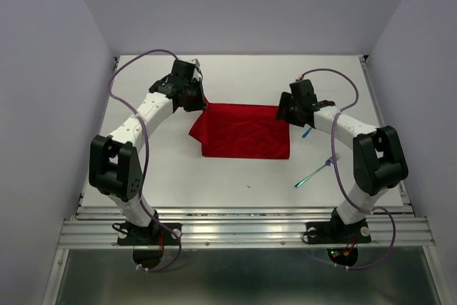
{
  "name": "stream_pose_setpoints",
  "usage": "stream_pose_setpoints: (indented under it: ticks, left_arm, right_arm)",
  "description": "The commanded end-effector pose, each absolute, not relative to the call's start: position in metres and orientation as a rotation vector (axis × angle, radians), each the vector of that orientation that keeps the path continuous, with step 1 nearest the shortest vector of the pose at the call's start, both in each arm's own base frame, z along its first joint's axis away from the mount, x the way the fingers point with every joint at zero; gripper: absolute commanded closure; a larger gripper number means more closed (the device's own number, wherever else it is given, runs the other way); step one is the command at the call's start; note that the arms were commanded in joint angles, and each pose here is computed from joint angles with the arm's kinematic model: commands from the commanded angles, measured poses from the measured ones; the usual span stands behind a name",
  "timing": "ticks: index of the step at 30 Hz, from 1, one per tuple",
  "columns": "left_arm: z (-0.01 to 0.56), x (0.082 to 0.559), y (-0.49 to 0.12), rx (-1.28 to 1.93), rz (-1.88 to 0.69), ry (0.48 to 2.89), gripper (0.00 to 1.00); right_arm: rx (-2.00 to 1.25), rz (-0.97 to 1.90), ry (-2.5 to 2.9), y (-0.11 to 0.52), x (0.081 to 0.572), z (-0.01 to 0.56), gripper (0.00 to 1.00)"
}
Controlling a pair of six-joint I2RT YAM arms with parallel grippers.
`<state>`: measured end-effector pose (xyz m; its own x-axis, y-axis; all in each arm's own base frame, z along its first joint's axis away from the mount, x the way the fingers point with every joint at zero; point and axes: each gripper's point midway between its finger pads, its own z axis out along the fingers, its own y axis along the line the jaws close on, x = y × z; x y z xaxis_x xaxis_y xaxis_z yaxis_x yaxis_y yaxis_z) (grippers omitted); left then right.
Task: Fold the napkin into a case and place the utensils inside
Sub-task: Fold the rectangle-folded napkin at the center of the board.
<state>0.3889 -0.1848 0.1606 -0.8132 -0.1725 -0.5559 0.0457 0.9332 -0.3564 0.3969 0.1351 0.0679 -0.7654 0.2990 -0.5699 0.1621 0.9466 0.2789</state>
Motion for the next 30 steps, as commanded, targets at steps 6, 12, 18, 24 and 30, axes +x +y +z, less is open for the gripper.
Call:
stream_pose_setpoints:
  ticks: [6, 12, 18, 24, 30]
  left_arm:
    - [0.181, 0.387, -0.183, -0.065, -0.489, 2.437, 1.0]
    - [0.185, 0.388, -0.185, -0.054, -0.5, 2.434, 1.0]
    - [0.192, 0.389, -0.185, -0.051, -0.499, 2.425, 1.0]
    - [0.196, 0.391, -0.186, -0.044, -0.5, 2.422, 1.0]
    - [0.205, 0.393, -0.188, -0.038, -0.512, 2.408, 1.0]
  right_arm:
    - [0.126, 0.633, 2.321, 0.258, 0.45, 0.14, 0.93]
    - [0.086, 0.76, 2.354, 0.313, 0.486, 0.117, 0.99]
    - [0.105, 0.825, 2.366, 0.335, 0.51, 0.102, 0.99]
    - [0.141, 0.822, 2.427, 0.339, 0.514, 0.065, 0.99]
    - [0.175, 0.763, 2.46, 0.333, 0.514, 0.041, 0.99]
